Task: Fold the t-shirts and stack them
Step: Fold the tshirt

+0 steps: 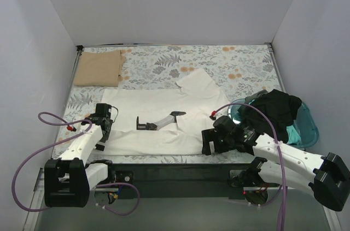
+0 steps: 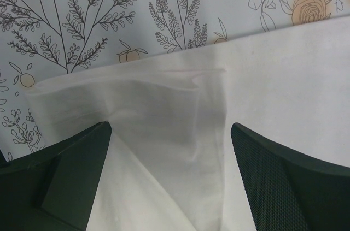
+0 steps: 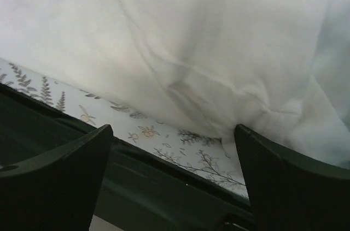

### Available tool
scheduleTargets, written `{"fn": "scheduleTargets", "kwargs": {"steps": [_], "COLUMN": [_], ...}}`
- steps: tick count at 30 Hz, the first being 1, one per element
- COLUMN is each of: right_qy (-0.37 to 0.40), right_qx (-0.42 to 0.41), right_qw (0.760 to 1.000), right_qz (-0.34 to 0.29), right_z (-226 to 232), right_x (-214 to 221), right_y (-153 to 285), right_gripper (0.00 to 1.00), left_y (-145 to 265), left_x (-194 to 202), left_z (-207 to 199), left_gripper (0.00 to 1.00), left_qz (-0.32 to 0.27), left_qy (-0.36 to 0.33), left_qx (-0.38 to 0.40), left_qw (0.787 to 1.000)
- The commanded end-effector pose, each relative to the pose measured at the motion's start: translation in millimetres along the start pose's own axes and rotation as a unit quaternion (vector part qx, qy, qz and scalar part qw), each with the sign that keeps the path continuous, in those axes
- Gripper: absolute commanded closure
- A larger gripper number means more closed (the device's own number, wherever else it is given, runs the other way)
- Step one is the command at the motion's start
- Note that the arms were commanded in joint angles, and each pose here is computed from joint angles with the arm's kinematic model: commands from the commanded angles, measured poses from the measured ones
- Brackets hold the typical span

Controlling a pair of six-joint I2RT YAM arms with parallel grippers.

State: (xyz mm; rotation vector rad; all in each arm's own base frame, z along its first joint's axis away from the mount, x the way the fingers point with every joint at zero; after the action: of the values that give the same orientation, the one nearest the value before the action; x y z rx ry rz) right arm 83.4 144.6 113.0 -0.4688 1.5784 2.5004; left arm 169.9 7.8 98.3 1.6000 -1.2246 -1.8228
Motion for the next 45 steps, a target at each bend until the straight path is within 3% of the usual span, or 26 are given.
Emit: {"fn": "scheduleTargets", "kwargs": {"steps": [1,9,14,19,24,28,33,39,41,45], "right_qy": [-0.043,-0.052,0.016,0.071,0.091,0.103,0.091,0.087,0.096,0.091], "right_qx": [0.133,0.201,0.094,-0.027,-0.067,-0.041,0.041,0.068,0.070,0.085], "right_qw": [0.990,0.978,0.995,0.997,0.994,0.993,0.985,0.981,0.980,0.980], "right_qz": [-0.008,-0.022,-0.029,-0.018,-0.015,-0.045,-0.143,-0.161,-0.163,-0.157], "right_z": [-28,-30,-7,17,27,37,45,45,45,34], "right_x": [7,-3,-17,-24,-29,-51,-96,-132,-137,-145], "right_y": [14,39,43,42,31,29,38,37,34,27], "right_gripper": [0.02,0.02,0.02,0.02,0.02,0.02,0.02,0.02,0.02,0.02], "left_y": [-4,-8,-1,8,21,35,57,57,39,27], "left_x": [-6,-13,-19,-27,-34,-42,-66,-88,-86,-99], "left_z": [-5,-1,-1,-3,-16,-36,-65,-118,-131,-163], "left_gripper": [0.08,0.08,0.08,0.08,0.08,0.08,0.08,0.07,0.08,0.19], "left_qz": [-0.017,-0.016,-0.022,-0.029,-0.011,0.007,-0.011,-0.009,0.001,-0.002], "left_qy": [0.049,0.061,0.075,0.098,0.100,0.072,0.033,-0.037,-0.048,-0.059], "left_qx": [-0.008,-0.020,-0.016,-0.009,0.036,0.114,0.191,0.219,0.187,0.171], "left_qw": [0.999,0.998,0.997,0.995,0.994,0.991,0.981,0.975,0.981,0.983]}}
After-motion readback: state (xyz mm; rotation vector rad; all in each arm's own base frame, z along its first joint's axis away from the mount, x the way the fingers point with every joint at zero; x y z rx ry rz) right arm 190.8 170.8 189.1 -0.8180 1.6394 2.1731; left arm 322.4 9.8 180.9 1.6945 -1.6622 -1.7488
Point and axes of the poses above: each gripper's point midway between its finger pads, its own y axis back along the fingers, its own z axis along the line the jaws close on, x = y × z, the point moved 9 cm from there along y, back along the fingers, and after that the axes turned 10 degrees about -y, right-handed, at the moved point
